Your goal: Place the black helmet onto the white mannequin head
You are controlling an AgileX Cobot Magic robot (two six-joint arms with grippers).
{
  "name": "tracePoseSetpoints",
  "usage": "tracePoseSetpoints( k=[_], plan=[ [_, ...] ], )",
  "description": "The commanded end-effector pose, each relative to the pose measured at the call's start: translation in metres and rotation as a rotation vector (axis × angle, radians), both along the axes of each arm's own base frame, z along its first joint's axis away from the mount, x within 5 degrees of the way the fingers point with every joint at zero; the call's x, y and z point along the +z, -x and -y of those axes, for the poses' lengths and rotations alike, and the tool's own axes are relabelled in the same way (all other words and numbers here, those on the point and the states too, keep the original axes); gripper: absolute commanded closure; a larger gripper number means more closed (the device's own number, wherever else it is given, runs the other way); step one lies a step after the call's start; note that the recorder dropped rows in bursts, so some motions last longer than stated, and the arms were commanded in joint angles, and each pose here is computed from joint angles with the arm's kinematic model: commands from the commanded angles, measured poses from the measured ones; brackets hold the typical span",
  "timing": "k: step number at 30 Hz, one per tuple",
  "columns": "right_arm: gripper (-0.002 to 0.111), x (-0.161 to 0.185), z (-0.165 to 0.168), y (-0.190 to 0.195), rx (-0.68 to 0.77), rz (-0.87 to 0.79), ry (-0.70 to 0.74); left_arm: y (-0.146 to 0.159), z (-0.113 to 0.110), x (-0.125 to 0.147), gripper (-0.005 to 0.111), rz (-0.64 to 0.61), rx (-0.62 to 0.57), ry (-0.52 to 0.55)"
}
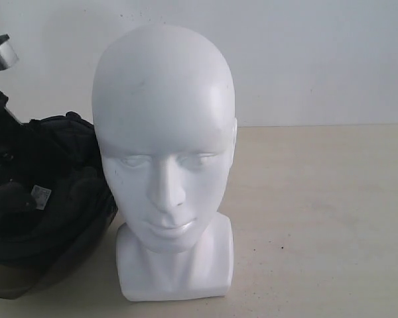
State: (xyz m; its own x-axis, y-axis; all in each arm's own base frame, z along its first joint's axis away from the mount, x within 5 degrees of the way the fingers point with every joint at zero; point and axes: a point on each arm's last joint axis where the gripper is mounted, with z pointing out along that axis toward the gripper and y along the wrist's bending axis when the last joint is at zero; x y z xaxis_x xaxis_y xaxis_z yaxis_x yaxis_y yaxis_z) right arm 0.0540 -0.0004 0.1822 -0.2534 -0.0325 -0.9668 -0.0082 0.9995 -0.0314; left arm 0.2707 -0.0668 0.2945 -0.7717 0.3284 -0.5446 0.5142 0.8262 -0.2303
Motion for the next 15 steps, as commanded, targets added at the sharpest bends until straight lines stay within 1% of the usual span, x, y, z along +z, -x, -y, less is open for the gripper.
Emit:
tracePoseSetpoints(
  k=[1, 3, 5, 7, 12, 15],
  plan=[
    [0.108, 0.001, 0.000, 0.000, 0.001, 0.010, 0.000, -0.014, 0.005, -0.020, 0.037, -0.050, -0.012, 0.005],
    [0.108, 0.001, 0.000, 0.000, 0.001, 0.010, 0.000, -0.017, 0.013, -0.030, 0.037, -0.079, -0.055, 0.006],
    [0.108, 0.001, 0.000, 0.000, 0.001, 0.010, 0.000, -0.019, 0.028, -0.041, 0.037, -0.097, -0.119, -0.005],
    [0.108, 0.001, 0.000, 0.000, 0.001, 0.010, 0.000, -0.023, 0.034, -0.047, 0.037, -0.083, -0.127, -0.022],
    [0.108, 0.001, 0.000, 0.000, 0.001, 0.010, 0.000, -0.030, 0.033, -0.049, 0.037, -0.024, -0.098, -0.047],
    [0.108, 0.001, 0.000, 0.000, 0.001, 0.010, 0.000, -0.031, 0.029, -0.052, 0.037, -0.018, -0.114, -0.102]
  ],
)
